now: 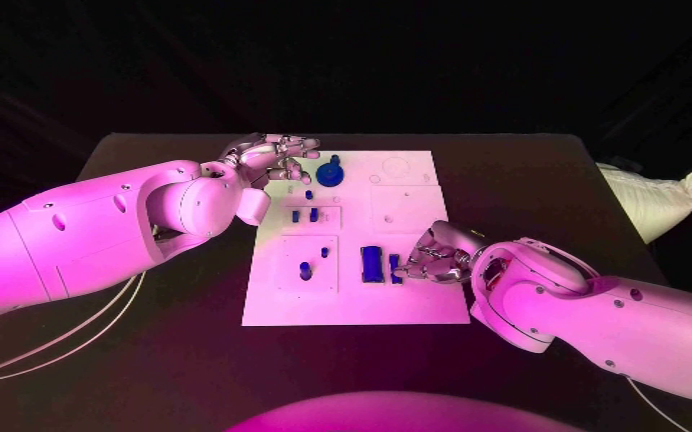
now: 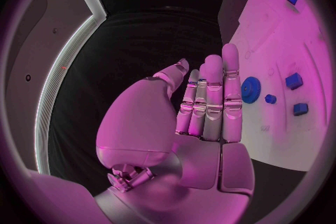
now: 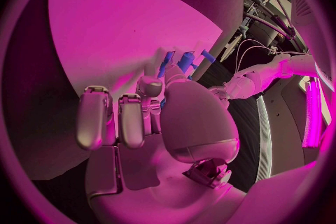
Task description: Assemble the parts on the task board
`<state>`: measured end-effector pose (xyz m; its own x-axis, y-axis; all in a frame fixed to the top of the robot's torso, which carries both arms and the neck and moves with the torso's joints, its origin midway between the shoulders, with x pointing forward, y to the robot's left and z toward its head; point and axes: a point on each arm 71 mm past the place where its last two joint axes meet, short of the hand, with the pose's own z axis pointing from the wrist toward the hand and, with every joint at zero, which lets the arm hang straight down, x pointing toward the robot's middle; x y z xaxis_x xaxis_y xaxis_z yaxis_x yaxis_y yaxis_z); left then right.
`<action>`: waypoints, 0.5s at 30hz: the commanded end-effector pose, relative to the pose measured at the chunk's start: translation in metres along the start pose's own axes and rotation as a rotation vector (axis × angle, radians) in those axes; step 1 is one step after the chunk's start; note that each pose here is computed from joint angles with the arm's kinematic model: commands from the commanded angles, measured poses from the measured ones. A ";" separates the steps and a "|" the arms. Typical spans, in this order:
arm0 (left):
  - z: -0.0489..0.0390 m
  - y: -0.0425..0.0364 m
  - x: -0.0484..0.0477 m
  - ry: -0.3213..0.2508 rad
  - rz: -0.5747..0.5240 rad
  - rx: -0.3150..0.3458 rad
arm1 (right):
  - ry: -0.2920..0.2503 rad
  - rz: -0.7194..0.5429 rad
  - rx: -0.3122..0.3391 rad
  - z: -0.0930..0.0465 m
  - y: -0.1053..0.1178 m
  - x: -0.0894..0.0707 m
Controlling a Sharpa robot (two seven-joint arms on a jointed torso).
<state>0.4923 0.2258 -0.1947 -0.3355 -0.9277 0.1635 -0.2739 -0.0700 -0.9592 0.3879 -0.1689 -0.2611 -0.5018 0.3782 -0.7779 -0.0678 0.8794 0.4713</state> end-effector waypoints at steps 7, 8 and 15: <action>0.0003 -0.0006 0.0021 0.019 0.000 0.006 | -0.027 0.006 -0.015 0.000 -0.002 0.000; 0.0002 -0.0006 0.0020 0.018 0.000 0.007 | -0.032 0.011 -0.020 -0.001 -0.002 -0.001; 0.0006 -0.0005 0.0005 0.013 0.001 0.007 | -0.059 0.119 -0.066 -0.007 -0.003 -0.017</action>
<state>0.4929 0.2270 -0.1951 -0.3326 -0.9290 0.1622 -0.2739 -0.0695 -0.9593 0.3899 -0.1821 -0.2515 -0.4657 0.4281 -0.7745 -0.0617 0.8574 0.5109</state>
